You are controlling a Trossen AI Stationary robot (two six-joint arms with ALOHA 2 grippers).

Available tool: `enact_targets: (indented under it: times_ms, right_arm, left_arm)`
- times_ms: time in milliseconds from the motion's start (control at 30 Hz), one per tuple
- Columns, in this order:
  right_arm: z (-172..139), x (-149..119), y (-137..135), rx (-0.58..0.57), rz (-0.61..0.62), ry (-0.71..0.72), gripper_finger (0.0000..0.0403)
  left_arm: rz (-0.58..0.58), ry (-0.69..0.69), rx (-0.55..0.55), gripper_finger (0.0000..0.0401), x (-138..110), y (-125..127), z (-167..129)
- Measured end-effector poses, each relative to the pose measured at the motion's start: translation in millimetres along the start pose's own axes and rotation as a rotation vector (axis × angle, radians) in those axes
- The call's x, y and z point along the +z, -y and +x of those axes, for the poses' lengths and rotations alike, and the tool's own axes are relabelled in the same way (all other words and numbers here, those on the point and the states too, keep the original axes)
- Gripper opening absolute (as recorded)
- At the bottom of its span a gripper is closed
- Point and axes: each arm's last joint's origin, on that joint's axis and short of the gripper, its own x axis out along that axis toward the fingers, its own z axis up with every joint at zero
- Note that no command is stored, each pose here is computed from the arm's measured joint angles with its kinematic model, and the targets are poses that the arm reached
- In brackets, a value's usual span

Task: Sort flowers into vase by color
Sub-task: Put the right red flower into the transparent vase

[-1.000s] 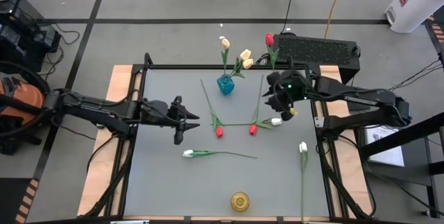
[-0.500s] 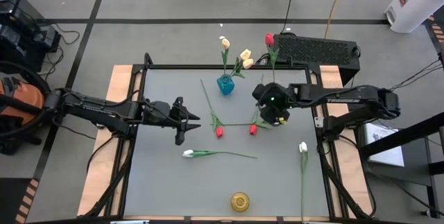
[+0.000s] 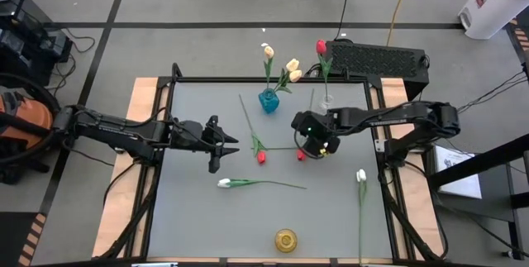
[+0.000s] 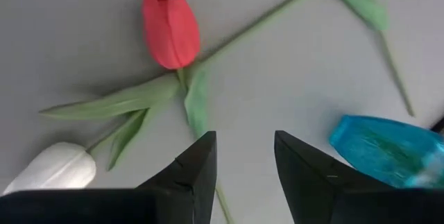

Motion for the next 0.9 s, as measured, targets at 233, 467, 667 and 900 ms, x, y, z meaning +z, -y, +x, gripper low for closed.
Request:
enact_targets:
  times_ms: [233, 467, 667, 900]
  right_arm:
    - [19, 3, -3, 0.066, 0.004, -0.022, 0.0137]
    - [21, 3, -3, 0.073, 0.020, -0.022, 0.0137]
    - [21, 3, -3, 0.075, 0.044, -0.017, 0.0137]
    - [26, 4, -4, 0.092, 0.066, -0.018, 0.0137]
  left_arm:
    - [0.003, -0.001, -0.007, 0.0141, 0, 2, 0]
    - [0.011, -0.002, -0.024, 0.0141, -1, 6, -1]
    - [0.012, 0.002, -0.028, 0.0141, -1, 7, -1]
    - [0.012, 0.005, -0.028, 0.0141, 0, 7, -1]
